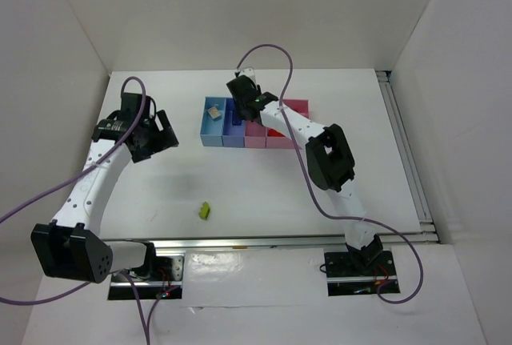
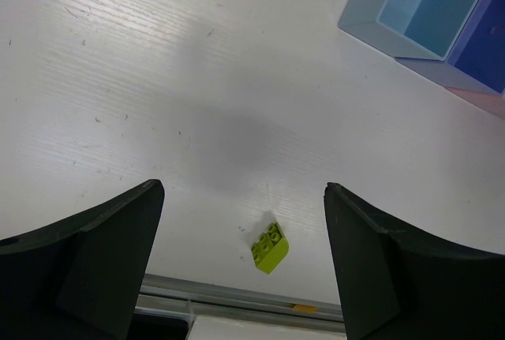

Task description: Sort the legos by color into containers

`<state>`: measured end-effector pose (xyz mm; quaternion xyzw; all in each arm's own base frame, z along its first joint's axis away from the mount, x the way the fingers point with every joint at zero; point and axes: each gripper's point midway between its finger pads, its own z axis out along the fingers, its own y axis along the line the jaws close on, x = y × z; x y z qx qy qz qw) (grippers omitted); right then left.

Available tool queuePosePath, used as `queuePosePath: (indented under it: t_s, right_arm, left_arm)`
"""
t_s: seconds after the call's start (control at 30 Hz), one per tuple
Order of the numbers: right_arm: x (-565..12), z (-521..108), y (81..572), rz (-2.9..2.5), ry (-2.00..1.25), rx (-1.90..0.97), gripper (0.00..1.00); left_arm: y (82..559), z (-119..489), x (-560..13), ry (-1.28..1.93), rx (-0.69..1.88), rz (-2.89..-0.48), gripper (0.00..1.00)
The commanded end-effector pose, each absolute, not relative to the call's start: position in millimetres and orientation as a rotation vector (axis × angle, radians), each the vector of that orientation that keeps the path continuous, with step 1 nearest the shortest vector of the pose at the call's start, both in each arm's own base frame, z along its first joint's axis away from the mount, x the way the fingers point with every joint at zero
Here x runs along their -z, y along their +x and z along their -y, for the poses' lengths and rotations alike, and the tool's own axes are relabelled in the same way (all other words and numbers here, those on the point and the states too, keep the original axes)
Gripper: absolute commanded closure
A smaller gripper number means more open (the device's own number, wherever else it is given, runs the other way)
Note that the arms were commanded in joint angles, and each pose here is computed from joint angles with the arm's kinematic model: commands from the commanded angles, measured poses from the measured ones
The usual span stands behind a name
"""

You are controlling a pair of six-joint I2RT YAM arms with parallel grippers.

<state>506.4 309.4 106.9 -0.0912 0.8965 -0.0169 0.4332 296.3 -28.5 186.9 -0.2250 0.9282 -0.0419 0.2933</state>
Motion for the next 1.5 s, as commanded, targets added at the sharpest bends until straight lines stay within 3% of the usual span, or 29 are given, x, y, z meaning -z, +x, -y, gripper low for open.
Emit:
queuePosePath:
  t_s: [0.0,0.2,0.3,0.33,0.5,0.67,0.7,0.97,1.07,1.47]
  right_arm:
    - [-151.9,-308.4,521.7,-2.136,-0.171,0.033,0.47]
    - [-149.8,-305.1,520.3,-2.136,-0.167,0.047,0.42]
    - [-152.6,-300.8,519.6,-2.13,-0.134,0.059,0.21]
    - [-148.3,-295.0,520.9,-2.139,-0.129,0.071,0.19]
    - [-173.0,-291.7,510.3,-2.11,-0.129,0.065,0.18]
    - [-209.1,-321.6,431.5,-2.086,-0.262,-0.01,0.19]
    - [-180.5,-321.7,406.2,-2.152,-0.306,-0.021,0.19]
    - [-135.5,-416.2,207.1,-2.149,-0.872,-0.494,0.04]
    - [-132.4,-434.4,182.5,-2.069,-0.973,-0.55,0.03]
    - [-86.0,-470.7,172.2,-2.096,-1.078,-0.62,0.03]
  left_arm:
    - [298.0,27.5,-192.5,-0.583,0.105,-2.458,0.06]
    - [298.0,27.5,-192.5,-0.583,0.105,-2.458,0.06]
    - [298.0,27.5,-192.5,-0.583,0.105,-2.458,0.06]
    - [298.0,27.5,-192.5,-0.583,0.105,-2.458,0.06]
    - [299.7,25.7,-195.8,-0.585,0.096,-2.445,0.06]
    - [294.8,15.0,-187.8,-0.612,-0.001,-2.488,0.06]
    - [294.8,13.3,-187.8,-0.614,-0.013,-2.485,0.06]
    - [293.5,-7.3,-203.2,-0.681,-0.052,-2.456,0.06]
    - [296.4,0.3,-204.0,-0.674,0.021,-2.46,0.06]
    - [294.7,-3.7,-209.5,-0.697,0.02,-2.424,0.06]
